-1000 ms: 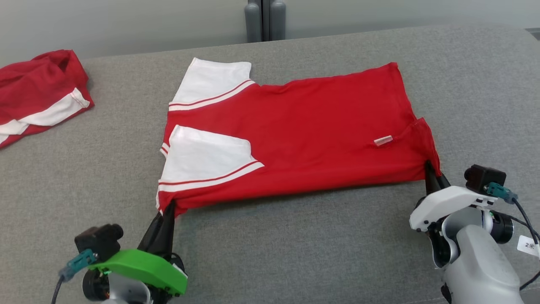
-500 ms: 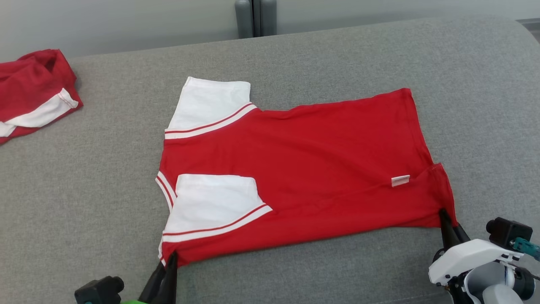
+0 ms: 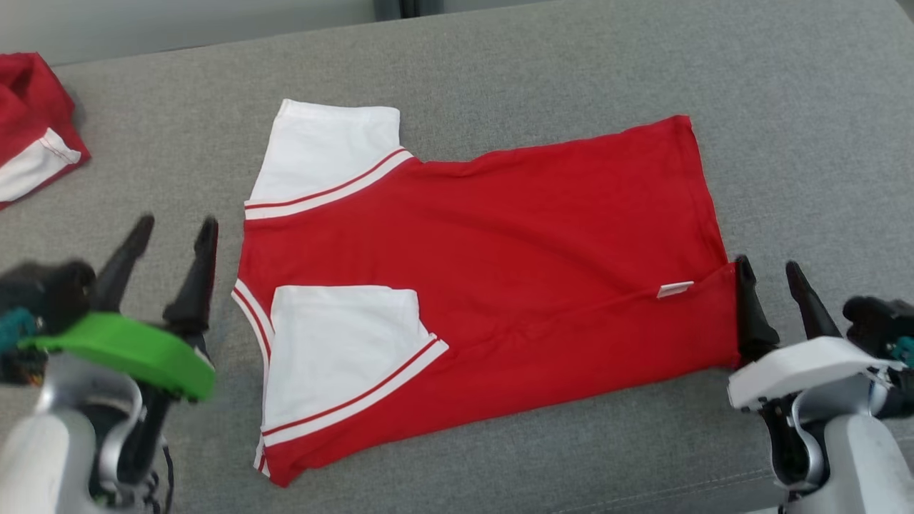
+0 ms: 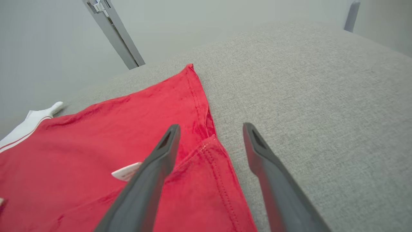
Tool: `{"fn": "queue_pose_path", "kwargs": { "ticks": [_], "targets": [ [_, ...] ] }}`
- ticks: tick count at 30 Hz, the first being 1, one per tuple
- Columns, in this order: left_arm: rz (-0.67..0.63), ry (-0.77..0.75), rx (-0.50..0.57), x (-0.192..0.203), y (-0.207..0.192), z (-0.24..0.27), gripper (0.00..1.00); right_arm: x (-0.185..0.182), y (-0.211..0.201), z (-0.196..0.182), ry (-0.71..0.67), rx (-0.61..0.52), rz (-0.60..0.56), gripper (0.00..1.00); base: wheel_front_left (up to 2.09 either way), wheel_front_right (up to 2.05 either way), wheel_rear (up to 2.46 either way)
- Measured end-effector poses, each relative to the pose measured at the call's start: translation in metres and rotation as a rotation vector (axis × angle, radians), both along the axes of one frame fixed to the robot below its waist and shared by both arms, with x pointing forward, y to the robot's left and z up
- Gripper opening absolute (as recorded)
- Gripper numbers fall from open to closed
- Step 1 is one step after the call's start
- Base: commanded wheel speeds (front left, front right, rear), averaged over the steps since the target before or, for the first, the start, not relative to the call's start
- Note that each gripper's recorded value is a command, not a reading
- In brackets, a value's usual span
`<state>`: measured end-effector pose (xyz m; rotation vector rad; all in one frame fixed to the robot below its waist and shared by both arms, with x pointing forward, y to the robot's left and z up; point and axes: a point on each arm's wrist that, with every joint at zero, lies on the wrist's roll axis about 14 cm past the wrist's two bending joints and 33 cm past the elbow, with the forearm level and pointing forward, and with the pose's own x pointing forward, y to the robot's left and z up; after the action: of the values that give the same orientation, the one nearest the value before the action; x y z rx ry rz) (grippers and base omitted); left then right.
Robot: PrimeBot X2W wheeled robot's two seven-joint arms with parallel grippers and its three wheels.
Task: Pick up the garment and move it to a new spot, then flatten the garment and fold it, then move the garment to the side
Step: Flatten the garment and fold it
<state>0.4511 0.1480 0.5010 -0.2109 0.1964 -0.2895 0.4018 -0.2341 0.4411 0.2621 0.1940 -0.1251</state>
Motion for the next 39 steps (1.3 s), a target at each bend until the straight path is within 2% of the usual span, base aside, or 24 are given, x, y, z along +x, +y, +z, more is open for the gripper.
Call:
{"fn": "queue_pose_path", "kwargs": {
  "ticks": [7,14,18,25,32,33,34,36,37,39],
  "targets": [
    [-0.159,0.041,0.197,0.085,-0.021,0.011,1.00,0.053,0.035,0.022,-0.069,-0.038,0.127,1.00,0.00,0.00,0.00],
    [-0.208,0.258,0.257,0.142,-0.032,-0.036,1.00,0.091,0.057,0.011,-0.069,-0.080,0.212,1.00,0.00,0.00,0.00],
    [-0.245,0.400,0.307,0.152,-0.037,-0.082,1.00,0.103,0.059,-0.002,-0.050,-0.096,0.228,1.00,0.00,0.00,0.00],
    [-0.273,0.539,0.288,0.166,-0.049,-0.127,1.00,0.109,0.045,-0.011,-0.031,-0.141,0.215,1.00,0.00,0.00,0.00],
    [-0.295,0.576,0.267,0.177,-0.061,-0.146,1.00,0.107,0.026,-0.017,-0.001,-0.195,0.183,1.00,0.00,0.00,0.00],
    [-0.301,0.582,0.260,0.177,-0.064,-0.148,0.84,0.107,0.025,-0.017,0.004,-0.203,0.183,1.00,0.00,0.00,0.00],
    [-0.309,0.584,0.247,0.177,-0.067,-0.149,0.47,0.109,0.024,-0.017,0.009,-0.216,0.187,1.00,0.00,0.00,0.00],
    [-0.320,0.584,0.240,0.176,-0.072,-0.149,0.09,0.114,0.025,-0.017,0.017,-0.234,0.197,1.00,0.00,0.00,0.00],
    [-0.327,0.582,0.239,0.175,-0.074,-0.148,0.00,0.118,0.025,-0.016,0.021,-0.247,0.204,1.00,0.00,0.00,0.00],
    [-0.346,0.575,0.235,0.172,-0.081,-0.145,0.00,0.125,0.022,-0.015,0.035,-0.274,0.214,1.00,0.00,0.00,0.00]
  ]
}}
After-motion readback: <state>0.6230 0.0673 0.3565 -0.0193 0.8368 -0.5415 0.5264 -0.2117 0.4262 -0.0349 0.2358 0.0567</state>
